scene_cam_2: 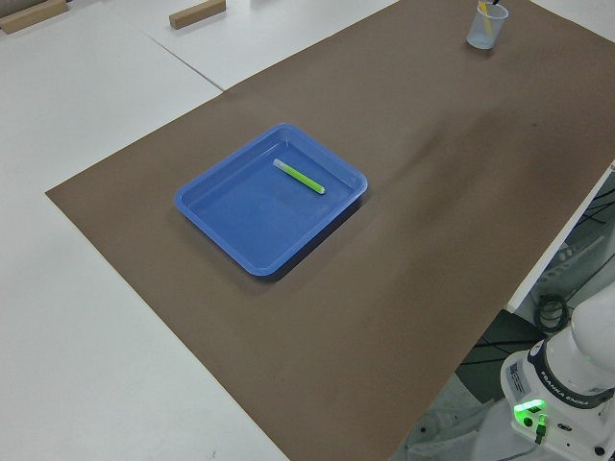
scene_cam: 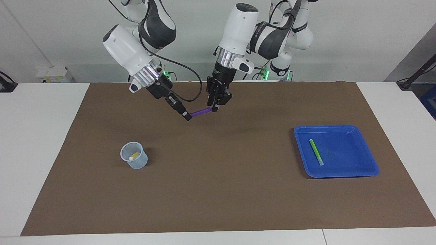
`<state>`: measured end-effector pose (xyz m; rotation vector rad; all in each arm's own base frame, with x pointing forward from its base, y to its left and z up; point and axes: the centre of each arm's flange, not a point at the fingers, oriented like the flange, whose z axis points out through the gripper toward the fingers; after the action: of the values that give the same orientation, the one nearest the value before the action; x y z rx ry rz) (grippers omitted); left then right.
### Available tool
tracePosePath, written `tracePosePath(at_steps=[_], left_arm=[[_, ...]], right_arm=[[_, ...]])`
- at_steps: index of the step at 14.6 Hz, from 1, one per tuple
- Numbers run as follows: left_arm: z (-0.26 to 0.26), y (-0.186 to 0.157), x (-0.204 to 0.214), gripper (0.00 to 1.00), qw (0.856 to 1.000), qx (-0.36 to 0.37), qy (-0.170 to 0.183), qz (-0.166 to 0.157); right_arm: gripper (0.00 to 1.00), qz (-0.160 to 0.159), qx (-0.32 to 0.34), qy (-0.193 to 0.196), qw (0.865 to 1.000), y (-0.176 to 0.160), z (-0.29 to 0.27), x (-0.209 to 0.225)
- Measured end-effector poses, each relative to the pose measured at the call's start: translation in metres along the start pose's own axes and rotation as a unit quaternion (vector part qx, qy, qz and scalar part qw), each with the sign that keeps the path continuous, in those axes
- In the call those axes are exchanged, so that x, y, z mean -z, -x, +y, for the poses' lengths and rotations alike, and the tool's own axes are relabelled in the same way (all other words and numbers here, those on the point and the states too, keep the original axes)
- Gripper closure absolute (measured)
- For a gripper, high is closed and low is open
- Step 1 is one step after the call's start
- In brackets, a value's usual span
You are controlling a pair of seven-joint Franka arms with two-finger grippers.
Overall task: Right arm passes pens to left for tray arrangement
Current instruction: 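Close the left gripper on the purple pen and open the right gripper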
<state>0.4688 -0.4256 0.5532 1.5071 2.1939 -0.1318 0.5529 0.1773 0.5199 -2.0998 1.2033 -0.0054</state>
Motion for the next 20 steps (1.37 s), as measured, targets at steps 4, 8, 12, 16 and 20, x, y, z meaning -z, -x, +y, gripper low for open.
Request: tracePosePath(at_steps=[4, 8, 12, 16, 20], left_arm=[[-0.001, 0.001, 0.0, 0.82, 1.0, -0.007, 0.009, 0.002], [-0.004, 0.002, -0.001, 0.82, 1.0, -0.012, 0.017, 0.005], [-0.01, 0.005, -0.003, 0.82, 1.0, -0.011, 0.018, 0.007], [-0.015, 0.006, -0.006, 0.82, 1.0, -0.014, 0.015, 0.008], [-0.015, 0.006, -0.007, 0.82, 0.999, -0.047, 0.015, 0.013]], right_arm=[[0.83, 0.001, 0.0, -0.001, 1.0, 0.0, 0.0, 0.0], [0.83, 0.001, 0.0, -0.001, 1.0, -0.001, 0.0, 0.0], [0.69, 0.003, -0.006, -0.005, 1.0, -0.001, -0.001, 0.002], [0.26, 0.004, -0.009, -0.008, 1.0, 0.0, -0.003, 0.003], [0.0, 0.004, -0.009, -0.008, 1.0, 0.0, -0.003, 0.004]])
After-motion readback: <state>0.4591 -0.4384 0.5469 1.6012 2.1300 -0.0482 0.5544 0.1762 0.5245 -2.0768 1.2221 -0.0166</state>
